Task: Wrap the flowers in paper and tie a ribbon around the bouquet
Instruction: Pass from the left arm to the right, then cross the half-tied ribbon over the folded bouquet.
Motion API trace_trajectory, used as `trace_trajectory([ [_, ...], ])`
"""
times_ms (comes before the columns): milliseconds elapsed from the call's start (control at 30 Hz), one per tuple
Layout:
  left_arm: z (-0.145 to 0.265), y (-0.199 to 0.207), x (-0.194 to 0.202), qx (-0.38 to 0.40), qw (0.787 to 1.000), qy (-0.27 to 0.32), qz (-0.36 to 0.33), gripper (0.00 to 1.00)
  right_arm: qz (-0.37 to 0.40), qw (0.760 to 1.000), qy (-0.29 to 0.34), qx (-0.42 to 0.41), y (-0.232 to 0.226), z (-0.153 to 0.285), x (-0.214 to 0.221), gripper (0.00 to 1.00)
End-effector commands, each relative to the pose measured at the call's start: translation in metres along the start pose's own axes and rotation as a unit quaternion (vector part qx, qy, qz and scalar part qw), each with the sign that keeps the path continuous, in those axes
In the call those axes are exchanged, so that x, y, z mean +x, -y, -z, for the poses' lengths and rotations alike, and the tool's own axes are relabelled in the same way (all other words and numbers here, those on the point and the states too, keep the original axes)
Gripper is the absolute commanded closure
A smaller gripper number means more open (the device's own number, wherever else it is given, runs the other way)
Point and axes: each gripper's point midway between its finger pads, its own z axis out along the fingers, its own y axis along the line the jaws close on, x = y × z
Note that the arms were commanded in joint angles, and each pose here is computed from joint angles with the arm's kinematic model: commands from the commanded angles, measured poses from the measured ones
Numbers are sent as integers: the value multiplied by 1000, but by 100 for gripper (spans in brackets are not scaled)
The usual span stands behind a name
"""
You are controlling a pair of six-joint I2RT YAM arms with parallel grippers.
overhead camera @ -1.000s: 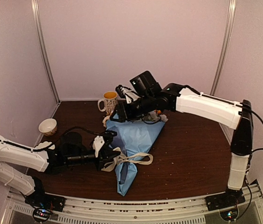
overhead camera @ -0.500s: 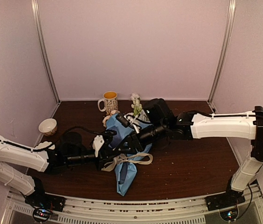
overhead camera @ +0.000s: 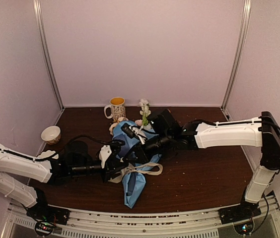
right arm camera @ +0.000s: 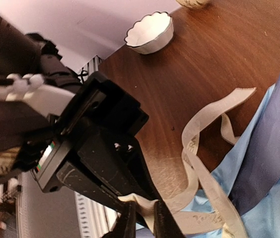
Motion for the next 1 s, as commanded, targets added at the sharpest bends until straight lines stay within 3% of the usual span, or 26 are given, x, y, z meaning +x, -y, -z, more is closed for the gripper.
trace_trajectory([
  [0, -1, 1, -26, 4, 999, 37, -5, 100, 9, 1000, 16, -11, -8, 6, -13, 100],
  [100, -1, -1, -25, 0, 1000, 22, 4, 98, 6, 1000, 29, 3, -4, 13, -14, 100],
  [200, 3, -4, -19, -12, 1000, -6, 21, 65, -5, 999, 37, 17, 4, 17, -13, 100],
  [300, 13, -3, -15, -15, 999, -30, 37, 54, -12, 999, 37, 20, 8, 15, -12, 100],
  [400, 24, -13, -2, -48, 992, -103, 62, 53, -16, 999, 31, 24, 11, 13, -11, 100],
  [533, 37, -30, 38, -104, 966, -206, 118, 55, -17, 999, 32, 26, 14, 13, -12, 100],
  [667, 37, -32, 79, -97, 943, -268, 174, 56, -22, 999, 33, 23, 15, 10, -12, 100],
  [867, 31, -60, 92, -150, 933, -302, 125, 56, -27, 999, 27, 16, 14, 9, -8, 100],
  [967, 23, -65, 94, -148, 932, -316, 97, 62, -28, 999, 22, 21, 15, 10, -6, 100],
])
